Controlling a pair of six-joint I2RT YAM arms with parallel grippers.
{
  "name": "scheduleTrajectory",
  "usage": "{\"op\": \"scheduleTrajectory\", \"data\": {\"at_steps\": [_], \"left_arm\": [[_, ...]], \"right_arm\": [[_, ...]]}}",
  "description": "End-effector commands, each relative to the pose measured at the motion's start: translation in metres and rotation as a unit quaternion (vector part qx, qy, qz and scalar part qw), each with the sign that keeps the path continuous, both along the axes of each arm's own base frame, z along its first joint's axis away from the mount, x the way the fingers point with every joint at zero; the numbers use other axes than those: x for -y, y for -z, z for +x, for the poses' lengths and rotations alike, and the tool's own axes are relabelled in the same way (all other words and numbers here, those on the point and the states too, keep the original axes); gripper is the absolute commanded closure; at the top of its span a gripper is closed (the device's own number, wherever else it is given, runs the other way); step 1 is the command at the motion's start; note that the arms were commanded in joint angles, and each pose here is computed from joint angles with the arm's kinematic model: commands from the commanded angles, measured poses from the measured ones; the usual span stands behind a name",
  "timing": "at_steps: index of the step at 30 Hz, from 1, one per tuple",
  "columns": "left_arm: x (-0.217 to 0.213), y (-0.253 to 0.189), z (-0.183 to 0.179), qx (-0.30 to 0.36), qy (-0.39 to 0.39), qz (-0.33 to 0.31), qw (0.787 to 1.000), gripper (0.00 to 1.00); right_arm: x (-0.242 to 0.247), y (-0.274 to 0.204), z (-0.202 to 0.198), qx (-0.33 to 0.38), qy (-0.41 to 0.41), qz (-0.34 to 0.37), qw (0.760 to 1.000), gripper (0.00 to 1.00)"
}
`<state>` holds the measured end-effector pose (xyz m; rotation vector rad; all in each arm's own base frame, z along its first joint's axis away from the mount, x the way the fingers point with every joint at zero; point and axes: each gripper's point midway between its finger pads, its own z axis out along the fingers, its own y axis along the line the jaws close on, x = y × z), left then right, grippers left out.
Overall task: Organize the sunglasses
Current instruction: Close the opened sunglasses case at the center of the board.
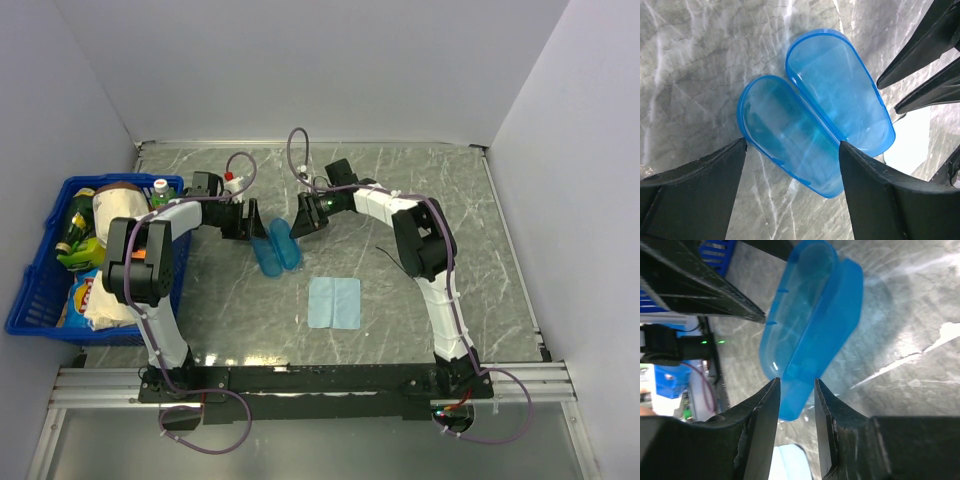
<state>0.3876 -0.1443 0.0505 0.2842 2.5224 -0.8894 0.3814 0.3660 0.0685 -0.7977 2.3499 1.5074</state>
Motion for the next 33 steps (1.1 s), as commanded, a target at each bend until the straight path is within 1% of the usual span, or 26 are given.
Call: {"op": "scheduleTrajectory", "data": {"at_steps": [1, 4, 6, 13, 20, 22, 24, 26, 27, 29, 33], "left_arm": [[0.007, -0.007, 0.005, -0.001, 0.007, -0.025, 1.000, 0.20], [0.009, -0.003, 0.003, -0.009, 0.010, -0.031, 0.999, 0.20], [0.008, -0.003, 0.001, -0.011, 0.010, -0.033, 0.999, 0.20], [0.002, -0.004, -0.001, -0.014, 0.003, -0.041, 0.999, 0.20], [-0.002, -0.003, -0.010, -0.021, 0.005, -0.053, 0.998, 0.23], [-0.002, -0.001, -0.012, -0.029, 0.008, -0.055, 0.998, 0.28], [0.000, 0.000, -0.015, -0.035, 0.015, -0.060, 0.998, 0.39], [0.000, 0.003, -0.018, -0.040, 0.019, -0.060, 0.997, 0.44], [0.000, 0.001, -0.018, -0.036, 0.021, -0.059, 0.997, 0.50], [0.000, 0.004, -0.022, -0.038, 0.022, -0.059, 0.997, 0.52], [0.001, 0.009, -0.027, -0.049, 0.028, -0.065, 0.996, 0.51]], "right_arm": [[-0.005, -0.029, 0.000, 0.003, -0.022, 0.059, 0.998, 0.60], [-0.004, -0.029, -0.001, -0.001, -0.023, 0.060, 0.998, 0.57], [-0.002, -0.021, 0.000, -0.001, -0.015, 0.047, 0.999, 0.56], [0.019, -0.010, 0.012, -0.004, 0.027, 0.028, 0.999, 0.56], [0.016, -0.005, 0.006, -0.014, 0.016, 0.027, 0.999, 0.56], [0.013, -0.004, 0.002, -0.020, 0.008, 0.031, 0.999, 0.56], [0.009, -0.004, -0.002, -0.022, -0.001, 0.032, 0.999, 0.56], [0.006, -0.002, -0.007, -0.023, -0.009, 0.031, 0.999, 0.56], [0.003, -0.002, -0.011, -0.022, -0.016, 0.032, 0.999, 0.56], [0.001, 0.000, -0.015, -0.029, -0.022, 0.033, 0.999, 0.58], [-0.002, 0.003, -0.021, -0.036, -0.032, 0.036, 0.998, 0.59]]}}
